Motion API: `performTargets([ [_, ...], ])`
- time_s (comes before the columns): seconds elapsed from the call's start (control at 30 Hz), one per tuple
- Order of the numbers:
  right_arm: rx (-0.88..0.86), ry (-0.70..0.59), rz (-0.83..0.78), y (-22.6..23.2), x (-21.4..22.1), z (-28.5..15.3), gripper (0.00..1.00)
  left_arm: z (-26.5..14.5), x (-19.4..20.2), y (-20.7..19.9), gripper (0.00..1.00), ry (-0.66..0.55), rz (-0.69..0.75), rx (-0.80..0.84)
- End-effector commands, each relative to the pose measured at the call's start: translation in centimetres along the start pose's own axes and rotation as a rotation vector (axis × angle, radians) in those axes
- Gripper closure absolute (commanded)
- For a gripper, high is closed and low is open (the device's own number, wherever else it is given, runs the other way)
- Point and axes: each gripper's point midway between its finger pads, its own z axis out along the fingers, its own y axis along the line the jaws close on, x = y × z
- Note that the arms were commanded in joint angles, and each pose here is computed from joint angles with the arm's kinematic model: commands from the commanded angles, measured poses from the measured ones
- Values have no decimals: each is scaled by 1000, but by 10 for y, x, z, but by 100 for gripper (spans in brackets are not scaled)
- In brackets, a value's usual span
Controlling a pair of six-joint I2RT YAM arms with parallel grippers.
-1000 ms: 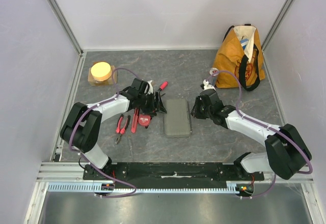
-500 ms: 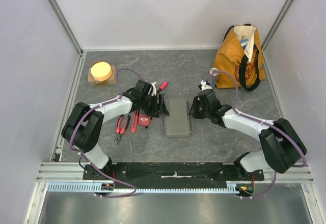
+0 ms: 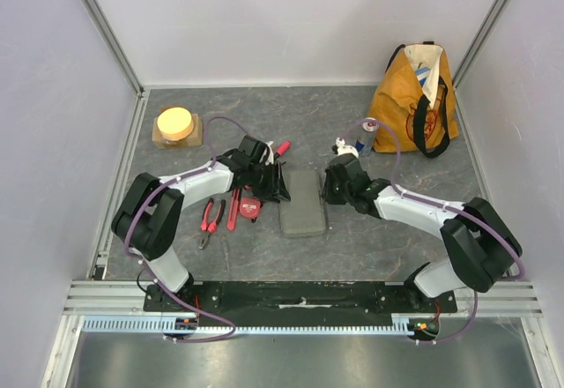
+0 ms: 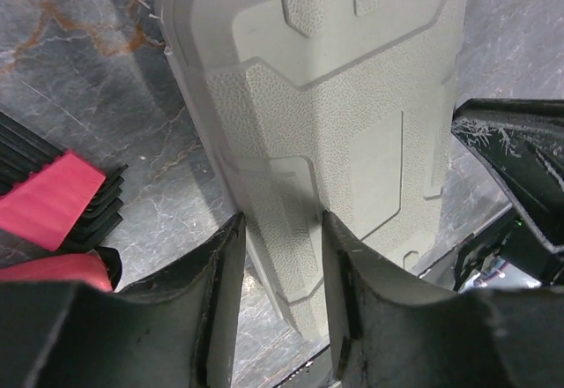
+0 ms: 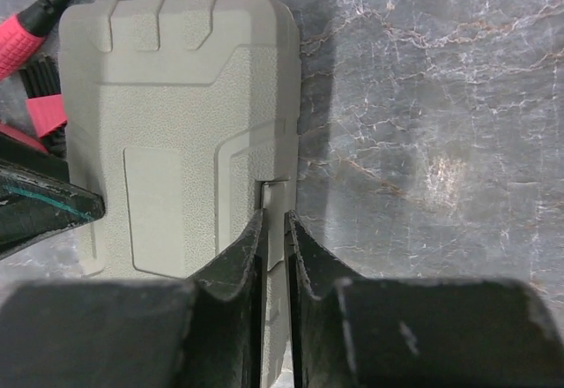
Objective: Pack the tool kit
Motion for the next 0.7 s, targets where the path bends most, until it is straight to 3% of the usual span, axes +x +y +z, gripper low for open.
performTargets([
  [0.0,340,89,-175,-56,30,-5,84,1,13,45,57,57,-10,-234],
  [0.23,686,24,-200,-102,23,-33,90,-6,32,75,64,134,8,-376],
  [0.43,773,-9,-193,-114,14,-50,90,-4,39,81,68,161,-5,-382],
  [0.57,686,-93,-147,-93,-11,-61,87,-4,32,64,62,142,12,-310],
  [0.67,512,-136,-119,-61,-31,-65,74,-7,20,53,57,117,28,-281],
])
